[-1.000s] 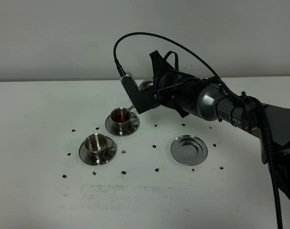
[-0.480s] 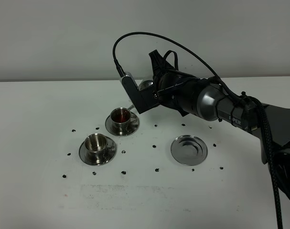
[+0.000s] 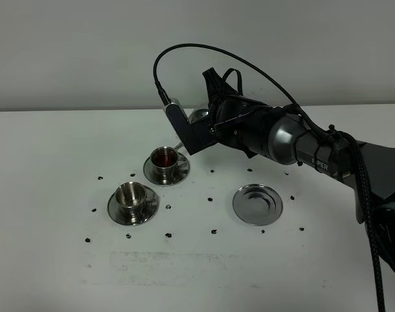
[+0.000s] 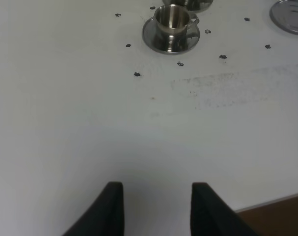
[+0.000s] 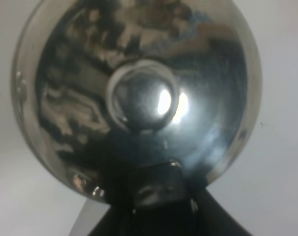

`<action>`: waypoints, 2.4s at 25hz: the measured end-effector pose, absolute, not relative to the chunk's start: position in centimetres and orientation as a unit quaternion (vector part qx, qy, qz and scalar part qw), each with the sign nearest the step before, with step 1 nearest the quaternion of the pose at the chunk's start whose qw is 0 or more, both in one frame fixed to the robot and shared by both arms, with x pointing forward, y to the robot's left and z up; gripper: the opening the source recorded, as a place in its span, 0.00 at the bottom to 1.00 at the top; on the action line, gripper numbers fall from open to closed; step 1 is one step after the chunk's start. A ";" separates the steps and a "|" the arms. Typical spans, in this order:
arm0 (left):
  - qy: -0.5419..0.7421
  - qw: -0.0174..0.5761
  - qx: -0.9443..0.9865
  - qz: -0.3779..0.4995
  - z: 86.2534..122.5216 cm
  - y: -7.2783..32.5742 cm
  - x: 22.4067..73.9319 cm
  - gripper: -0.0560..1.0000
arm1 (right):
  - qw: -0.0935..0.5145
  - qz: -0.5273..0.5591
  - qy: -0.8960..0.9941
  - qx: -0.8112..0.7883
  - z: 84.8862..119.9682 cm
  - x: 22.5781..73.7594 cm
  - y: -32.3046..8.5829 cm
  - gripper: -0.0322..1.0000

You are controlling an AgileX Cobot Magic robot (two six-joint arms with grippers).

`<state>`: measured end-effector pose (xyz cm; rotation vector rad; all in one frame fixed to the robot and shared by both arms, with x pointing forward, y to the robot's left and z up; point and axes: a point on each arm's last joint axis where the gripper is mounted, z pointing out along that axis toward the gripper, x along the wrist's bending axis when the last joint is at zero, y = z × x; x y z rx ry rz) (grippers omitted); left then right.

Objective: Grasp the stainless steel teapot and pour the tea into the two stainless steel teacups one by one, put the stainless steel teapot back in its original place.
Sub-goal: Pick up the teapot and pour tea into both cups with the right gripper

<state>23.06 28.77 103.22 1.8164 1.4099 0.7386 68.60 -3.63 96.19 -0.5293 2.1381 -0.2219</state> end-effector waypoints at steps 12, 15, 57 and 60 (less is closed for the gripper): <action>0.546 0.355 0.703 0.286 103.2 28.8 23.1 0.35 | 0.448 -0.091 0.863 -0.215 96.2 68.6 -3.6 0.23; 0.546 0.355 0.703 0.286 103.2 28.8 23.1 0.35 | 0.446 -0.084 0.867 -0.206 96.1 68.6 -3.6 0.23; 0.546 0.355 0.703 0.286 103.2 28.8 23.1 0.35 | 0.126 0.151 0.933 0.302 97.0 67.2 -9.7 0.23; 0.546 0.355 0.703 0.286 103.2 28.8 23.1 0.35 | 0.119 0.146 0.934 0.304 96.1 67.4 -9.6 0.23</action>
